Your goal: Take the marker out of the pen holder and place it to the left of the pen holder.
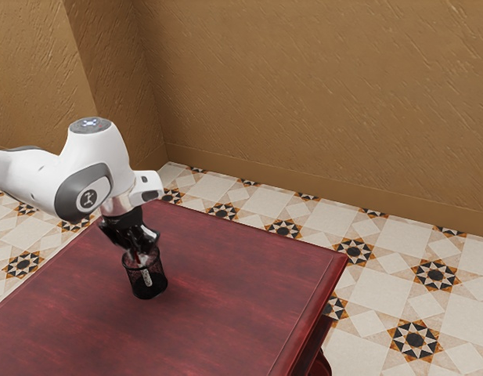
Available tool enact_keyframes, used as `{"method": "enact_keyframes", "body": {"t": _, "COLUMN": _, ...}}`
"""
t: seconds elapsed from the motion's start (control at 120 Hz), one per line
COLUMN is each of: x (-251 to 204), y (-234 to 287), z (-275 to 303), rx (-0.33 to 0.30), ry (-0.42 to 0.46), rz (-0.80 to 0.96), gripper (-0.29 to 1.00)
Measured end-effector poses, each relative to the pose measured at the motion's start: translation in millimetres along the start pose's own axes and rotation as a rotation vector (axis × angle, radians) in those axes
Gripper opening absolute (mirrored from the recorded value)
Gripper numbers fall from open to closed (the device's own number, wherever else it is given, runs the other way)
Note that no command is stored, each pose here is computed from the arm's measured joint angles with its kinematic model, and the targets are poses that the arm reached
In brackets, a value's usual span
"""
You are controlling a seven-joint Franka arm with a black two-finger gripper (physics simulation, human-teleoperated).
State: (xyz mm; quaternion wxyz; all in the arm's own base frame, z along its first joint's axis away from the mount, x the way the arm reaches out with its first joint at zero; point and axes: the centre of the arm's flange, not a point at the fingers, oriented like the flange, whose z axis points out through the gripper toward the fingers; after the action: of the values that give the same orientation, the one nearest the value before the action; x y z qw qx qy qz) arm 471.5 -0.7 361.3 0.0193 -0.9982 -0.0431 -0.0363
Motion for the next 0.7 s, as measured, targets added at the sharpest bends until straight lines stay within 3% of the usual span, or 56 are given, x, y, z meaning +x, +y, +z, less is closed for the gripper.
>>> {"method": "enact_keyframes", "body": {"t": 0.217, "x": 11.5, "y": -2.3, "z": -20.8, "rx": 0.005, "ry": 0.038, "rz": -0.009, "gripper": -0.04}}
{"method": "enact_keyframes", "body": {"t": 0.342, "x": 36.1, "y": -5.9, "z": -66.7, "rx": 0.013, "ry": 0.072, "rz": -0.023, "gripper": -0.06}}
{"method": "enact_keyframes", "body": {"t": 0.508, "x": 52.2, "y": -28.2, "z": -127.5, "rx": 0.027, "ry": 0.048, "rz": -0.066, "gripper": -0.07}}
{"method": "enact_keyframes", "body": {"t": 0.6, "x": 59.4, "y": -57.3, "z": -147.0, "rx": 0.036, "ry": -0.036, "rz": -0.118, "gripper": -0.08}}
{"method": "enact_keyframes", "body": {"t": 0.7, "x": 76.8, "y": -94.5, "z": -111.9, "rx": 0.061, "ry": -0.24, "rz": -0.185, "gripper": -0.08}}
